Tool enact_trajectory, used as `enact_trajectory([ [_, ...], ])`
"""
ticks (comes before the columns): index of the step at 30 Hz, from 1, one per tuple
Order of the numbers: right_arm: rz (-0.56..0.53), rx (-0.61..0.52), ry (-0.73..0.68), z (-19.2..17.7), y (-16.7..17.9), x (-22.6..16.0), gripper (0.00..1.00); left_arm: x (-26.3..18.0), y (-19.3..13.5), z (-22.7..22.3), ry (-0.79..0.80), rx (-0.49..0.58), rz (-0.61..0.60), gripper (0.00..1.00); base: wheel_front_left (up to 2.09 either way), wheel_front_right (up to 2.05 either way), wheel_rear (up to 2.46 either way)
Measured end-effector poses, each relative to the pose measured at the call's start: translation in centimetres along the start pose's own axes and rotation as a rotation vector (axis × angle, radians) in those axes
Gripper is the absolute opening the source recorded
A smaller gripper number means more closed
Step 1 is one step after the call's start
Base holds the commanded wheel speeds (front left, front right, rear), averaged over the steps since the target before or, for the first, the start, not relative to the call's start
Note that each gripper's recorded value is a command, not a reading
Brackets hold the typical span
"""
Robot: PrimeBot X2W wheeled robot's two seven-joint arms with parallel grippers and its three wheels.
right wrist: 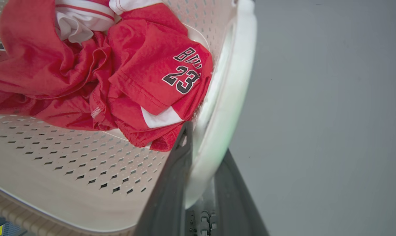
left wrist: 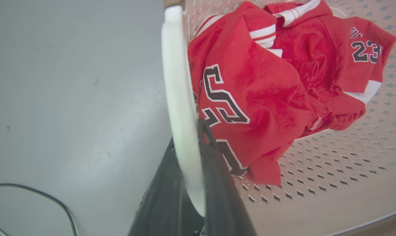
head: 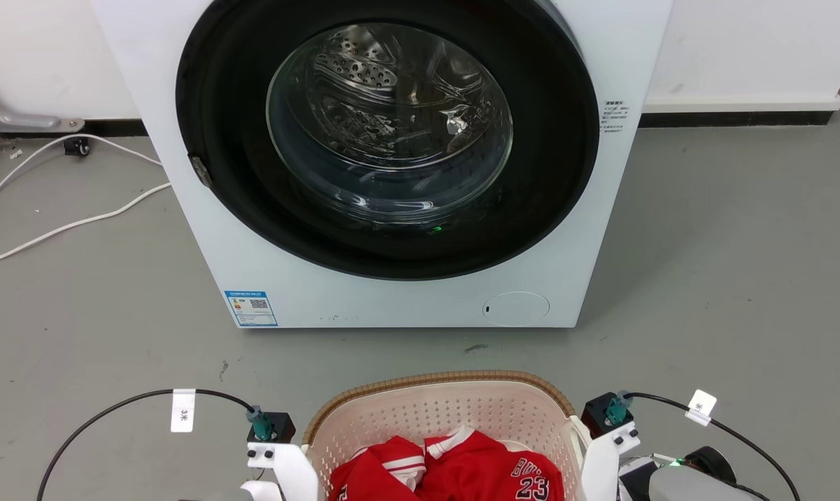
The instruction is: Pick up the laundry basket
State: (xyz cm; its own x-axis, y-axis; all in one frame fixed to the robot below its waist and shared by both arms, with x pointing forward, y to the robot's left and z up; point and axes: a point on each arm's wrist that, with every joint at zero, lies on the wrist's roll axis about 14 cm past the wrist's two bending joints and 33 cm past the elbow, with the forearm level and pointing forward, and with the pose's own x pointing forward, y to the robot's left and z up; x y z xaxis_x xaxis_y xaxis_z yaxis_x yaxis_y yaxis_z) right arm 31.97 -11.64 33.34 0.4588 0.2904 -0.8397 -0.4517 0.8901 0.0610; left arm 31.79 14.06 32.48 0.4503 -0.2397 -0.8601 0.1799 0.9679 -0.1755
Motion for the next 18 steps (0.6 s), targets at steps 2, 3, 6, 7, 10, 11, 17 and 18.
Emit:
enact_trajectory([
  [2, -0.001, -0.001, -0.005, 0.06, -0.01, 0.01, 0.0, 0.0, 0.01, -0.05, 0.0, -0.003, 0.0, 0.0, 0.0, 0.0, 0.0],
  [3, -0.002, -0.001, -0.005, 0.06, -0.02, 0.02, 0.0, 0.0, 0.01, -0.05, -0.002, -0.001, 0.0, 0.0, 0.0, 0.0, 0.0],
  [6, -0.003, -0.003, -0.011, 0.15, 0.0, 0.05, 0.0, 0.0, 0.05, -0.13, -0.002, 0.003, 0.001, 0.0, 0.0, 0.0, 0.0],
  [7, -0.003, -0.005, -0.011, 0.15, 0.0, 0.06, 0.0, -0.01, 0.07, -0.17, -0.002, 0.002, 0.001, 0.0, 0.0, 0.0, 0.0],
  [10, -0.003, -0.01, -0.013, 0.19, 0.08, 0.1, 0.0, 0.0, 0.12, -0.24, -0.001, 0.0, 0.002, 0.0, 0.0, 0.0, 0.0],
  [11, -0.002, -0.01, -0.013, 0.21, 0.1, 0.1, 0.0, -0.01, 0.14, -0.26, -0.001, 0.0, 0.002, 0.0, 0.0, 0.0, 0.0],
  [17, -0.004, -0.009, -0.015, 0.2, 0.09, 0.07, 0.0, 0.01, 0.1, -0.34, 0.001, -0.003, 0.001, 0.0, 0.0, 0.0, 0.0],
  [18, -0.004, -0.009, -0.015, 0.19, 0.08, 0.07, 0.0, 0.01, 0.09, -0.33, 0.0, -0.002, 0.001, 0.0, 0.0, 0.0, 0.0],
])
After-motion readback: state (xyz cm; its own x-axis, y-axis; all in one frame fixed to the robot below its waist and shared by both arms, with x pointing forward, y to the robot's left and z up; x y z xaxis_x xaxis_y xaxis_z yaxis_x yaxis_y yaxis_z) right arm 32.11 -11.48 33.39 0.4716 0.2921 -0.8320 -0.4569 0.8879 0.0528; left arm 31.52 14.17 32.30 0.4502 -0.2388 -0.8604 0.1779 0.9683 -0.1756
